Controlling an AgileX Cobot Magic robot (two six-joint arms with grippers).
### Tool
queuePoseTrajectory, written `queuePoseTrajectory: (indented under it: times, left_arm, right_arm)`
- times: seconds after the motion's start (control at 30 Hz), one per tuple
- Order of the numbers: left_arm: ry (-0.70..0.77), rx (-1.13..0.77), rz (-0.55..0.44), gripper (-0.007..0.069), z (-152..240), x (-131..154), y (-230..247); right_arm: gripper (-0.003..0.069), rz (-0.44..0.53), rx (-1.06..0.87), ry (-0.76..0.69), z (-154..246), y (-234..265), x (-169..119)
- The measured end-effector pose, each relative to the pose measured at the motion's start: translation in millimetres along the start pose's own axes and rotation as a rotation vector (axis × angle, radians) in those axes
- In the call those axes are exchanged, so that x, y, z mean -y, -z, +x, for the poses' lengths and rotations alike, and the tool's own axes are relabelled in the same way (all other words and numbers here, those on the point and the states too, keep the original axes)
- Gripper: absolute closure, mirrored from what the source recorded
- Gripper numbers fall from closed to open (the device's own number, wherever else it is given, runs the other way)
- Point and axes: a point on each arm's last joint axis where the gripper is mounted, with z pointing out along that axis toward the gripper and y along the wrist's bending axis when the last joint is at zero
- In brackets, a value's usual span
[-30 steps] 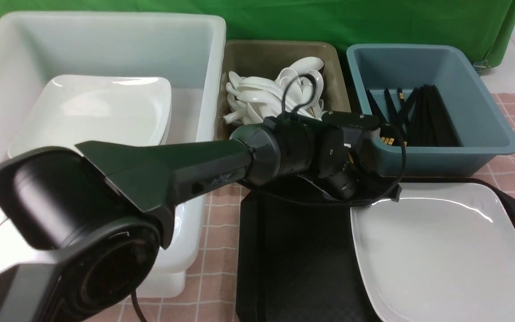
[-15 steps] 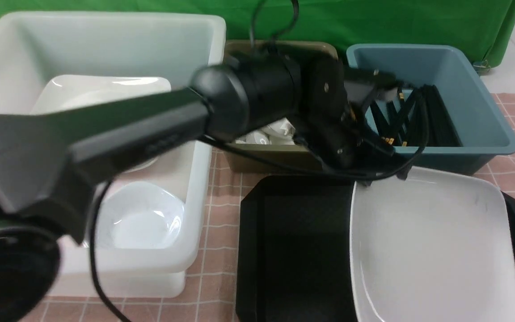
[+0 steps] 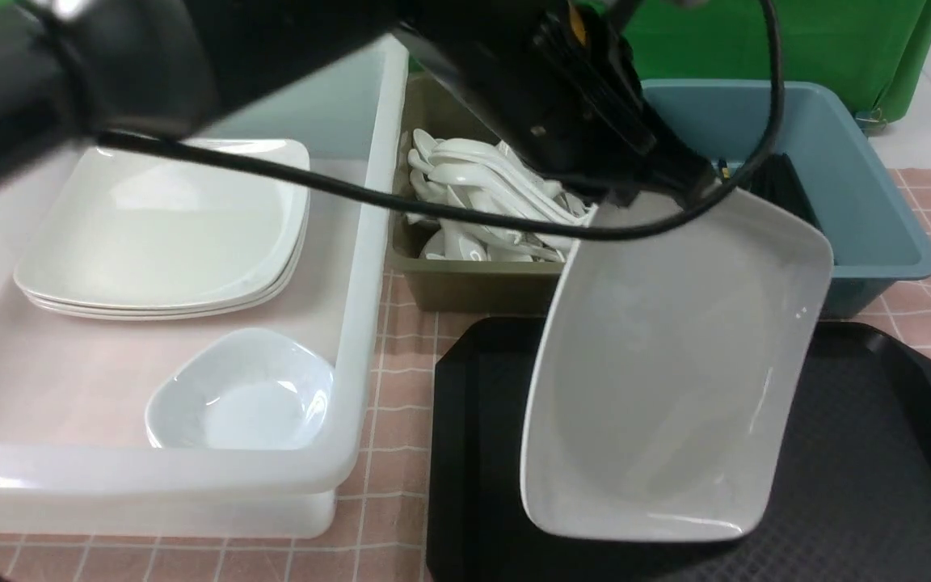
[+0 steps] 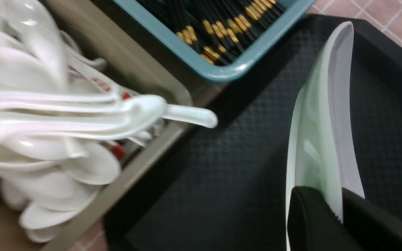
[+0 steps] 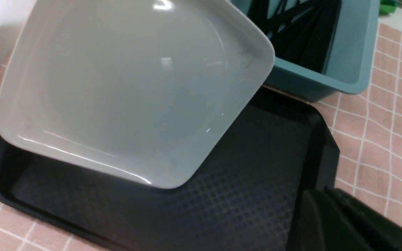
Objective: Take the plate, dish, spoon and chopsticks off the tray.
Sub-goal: Use the left arm to put the plate into the large storage box on the left
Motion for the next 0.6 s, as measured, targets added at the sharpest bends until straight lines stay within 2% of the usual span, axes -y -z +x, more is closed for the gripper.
queuePoseTrajectory:
  times: [0.2, 0.27, 0.47, 0.6]
  left_arm:
    - [0.061, 0.085, -0.027, 0.0604, -5.8, -22.9, 41.4]
    - [0.097, 0.119, -0.067, 0.0604, -5.9, -41.7, 61.6]
    - [0.269, 0.257, -0.231, 0.0604, 1.6, -112.4, 138.6]
    - [0.442, 0.360, -0.378, 0.0604, 23.8, -171.9, 192.2]
  right_arm:
    - [0.0629, -0.130, 0.063, 0.023, -6.8, -0.8, -12.1]
    - [0.0629, -0.197, 0.072, 0.051, -12.6, -4.8, -18.7]
    - [0.0629, -0.385, 0.032, 0.128, -47.7, -29.8, -37.9]
    - [0.0629, -0.498, 0.027, 0.148, -77.5, -45.9, -49.6]
